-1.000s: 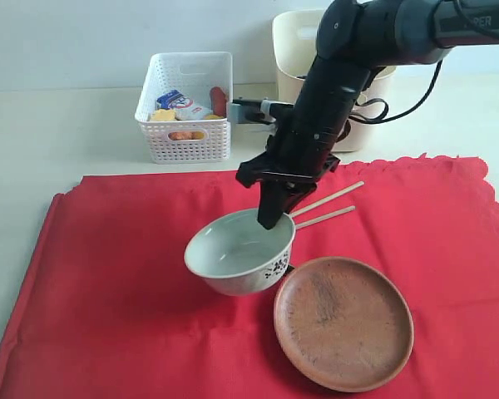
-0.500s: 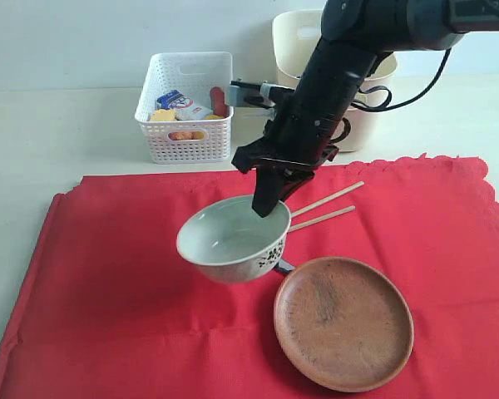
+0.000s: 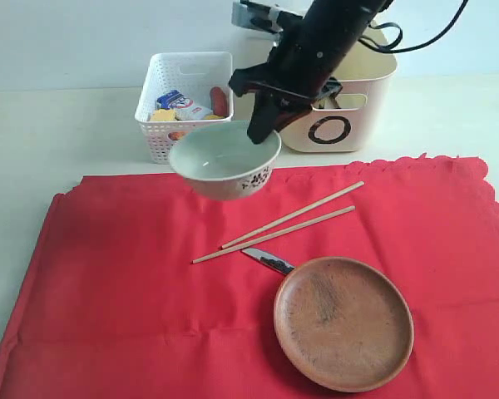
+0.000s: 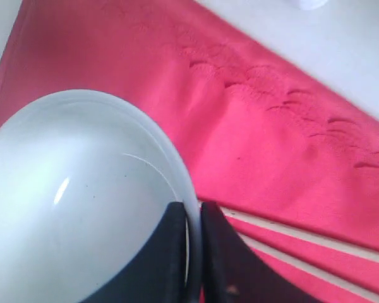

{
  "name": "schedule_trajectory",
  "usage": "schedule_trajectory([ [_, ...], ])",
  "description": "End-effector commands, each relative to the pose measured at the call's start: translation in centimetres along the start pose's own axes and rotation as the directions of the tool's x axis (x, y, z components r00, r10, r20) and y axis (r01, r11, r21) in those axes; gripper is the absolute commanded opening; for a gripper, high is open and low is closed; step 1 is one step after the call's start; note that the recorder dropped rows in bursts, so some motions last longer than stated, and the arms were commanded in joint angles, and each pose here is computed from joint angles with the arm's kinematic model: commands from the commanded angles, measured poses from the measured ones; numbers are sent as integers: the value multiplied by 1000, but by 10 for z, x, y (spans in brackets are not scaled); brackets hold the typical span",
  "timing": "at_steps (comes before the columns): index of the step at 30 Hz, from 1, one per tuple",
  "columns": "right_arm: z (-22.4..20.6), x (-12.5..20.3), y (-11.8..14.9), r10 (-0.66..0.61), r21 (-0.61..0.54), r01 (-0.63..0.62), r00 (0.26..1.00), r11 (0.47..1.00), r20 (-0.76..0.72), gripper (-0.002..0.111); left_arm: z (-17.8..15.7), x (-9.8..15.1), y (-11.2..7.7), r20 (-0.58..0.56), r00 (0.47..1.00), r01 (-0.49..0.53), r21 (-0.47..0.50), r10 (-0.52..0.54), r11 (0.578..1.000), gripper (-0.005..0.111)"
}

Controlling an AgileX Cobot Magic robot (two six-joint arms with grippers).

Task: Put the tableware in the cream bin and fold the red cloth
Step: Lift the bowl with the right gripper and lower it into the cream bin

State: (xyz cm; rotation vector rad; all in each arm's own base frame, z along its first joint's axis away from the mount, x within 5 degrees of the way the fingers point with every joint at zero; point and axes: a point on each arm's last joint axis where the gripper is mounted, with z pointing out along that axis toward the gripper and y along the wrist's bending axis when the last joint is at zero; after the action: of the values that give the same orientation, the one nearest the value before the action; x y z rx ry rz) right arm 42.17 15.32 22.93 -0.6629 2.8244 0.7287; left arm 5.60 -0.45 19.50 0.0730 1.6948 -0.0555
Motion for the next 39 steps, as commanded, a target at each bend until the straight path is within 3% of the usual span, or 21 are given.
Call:
schedule_trajectory([
  [1, -29, -8, -13, 36, 23, -38, 996, 999, 85, 0, 0, 1, 0, 5, 1000, 1, 0, -1, 1000, 0],
  [9, -65, -11, -48, 185, 42, -197, 963, 980, 198, 0, 0, 1, 0, 5, 1000, 1, 0, -1, 1000, 0],
  [18, -95, -18, -89, 334, 41, -391, 831, 919, 446, 0, 0, 1, 0, 5, 1000, 1, 0, -1, 1000, 0],
  [29, -114, -24, -117, 343, 96, -518, 683, 850, 645, 0, 0, 1, 0, 5, 1000, 1, 0, -1, 1000, 0],
  [39, -103, -22, -133, 303, 198, -532, 707, 824, 639, 0, 0, 1, 0, 5, 1000, 1, 0, -1, 1000, 0],
])
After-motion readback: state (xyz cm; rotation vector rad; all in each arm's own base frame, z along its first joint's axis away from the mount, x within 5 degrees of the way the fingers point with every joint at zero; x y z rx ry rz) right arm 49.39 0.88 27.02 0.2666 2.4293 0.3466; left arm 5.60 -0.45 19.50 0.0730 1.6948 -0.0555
